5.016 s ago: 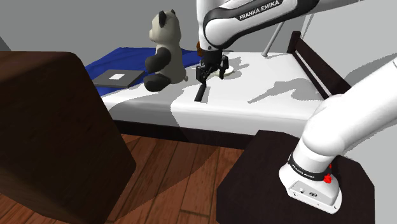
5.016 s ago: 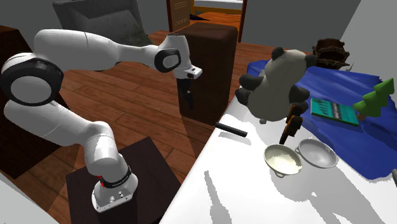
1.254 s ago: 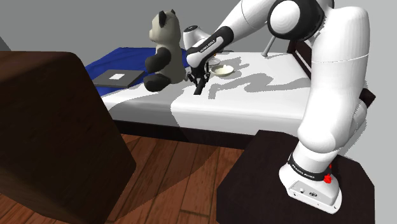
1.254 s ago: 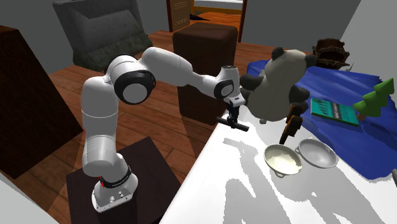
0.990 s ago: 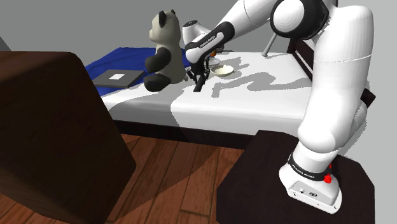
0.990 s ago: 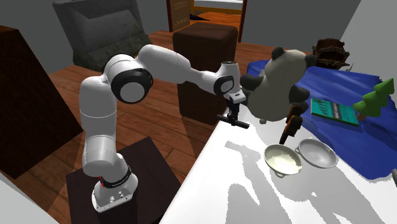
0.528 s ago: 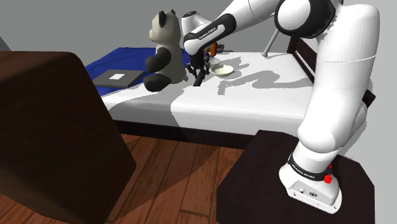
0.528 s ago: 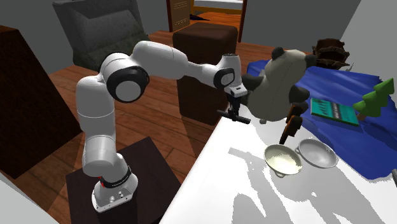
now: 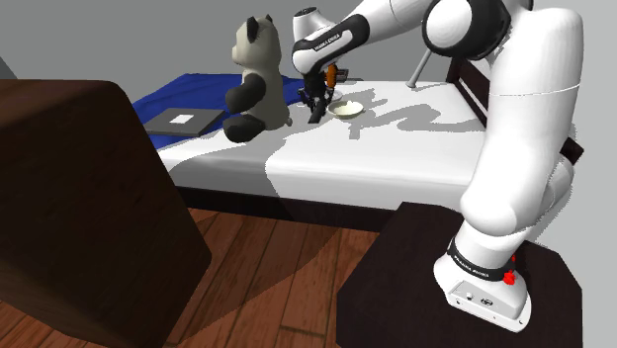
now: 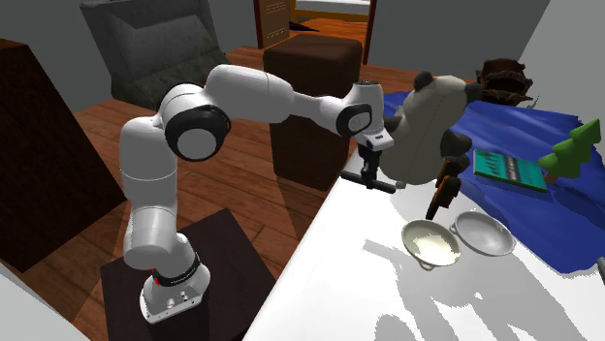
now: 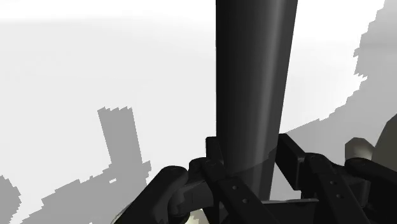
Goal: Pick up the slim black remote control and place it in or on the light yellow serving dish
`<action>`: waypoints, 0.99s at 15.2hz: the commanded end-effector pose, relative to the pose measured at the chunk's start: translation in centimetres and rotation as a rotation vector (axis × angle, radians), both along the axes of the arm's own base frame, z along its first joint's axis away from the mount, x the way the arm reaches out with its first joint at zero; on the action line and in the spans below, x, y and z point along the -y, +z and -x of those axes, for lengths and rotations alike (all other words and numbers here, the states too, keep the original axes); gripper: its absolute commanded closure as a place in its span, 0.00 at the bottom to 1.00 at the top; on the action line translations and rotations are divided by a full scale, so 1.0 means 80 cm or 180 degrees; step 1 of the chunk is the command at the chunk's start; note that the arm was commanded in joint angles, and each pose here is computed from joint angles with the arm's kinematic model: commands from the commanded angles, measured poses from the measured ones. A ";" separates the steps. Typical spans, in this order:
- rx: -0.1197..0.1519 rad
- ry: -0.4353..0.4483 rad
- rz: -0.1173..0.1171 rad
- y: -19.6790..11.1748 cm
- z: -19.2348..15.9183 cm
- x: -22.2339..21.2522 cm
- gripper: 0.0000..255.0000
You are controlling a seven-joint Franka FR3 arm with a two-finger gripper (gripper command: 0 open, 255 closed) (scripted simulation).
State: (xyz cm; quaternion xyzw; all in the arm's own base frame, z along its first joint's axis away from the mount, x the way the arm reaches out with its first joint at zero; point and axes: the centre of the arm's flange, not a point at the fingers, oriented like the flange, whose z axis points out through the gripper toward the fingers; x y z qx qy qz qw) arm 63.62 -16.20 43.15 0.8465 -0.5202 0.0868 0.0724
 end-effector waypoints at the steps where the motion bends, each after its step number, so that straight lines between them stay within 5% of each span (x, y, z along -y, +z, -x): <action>1: 0.0000 0.0005 0.0002 -0.004 -0.006 0.030 1.00; 15: 0.0000 0.0005 0.0002 -0.013 -0.032 0.260 1.00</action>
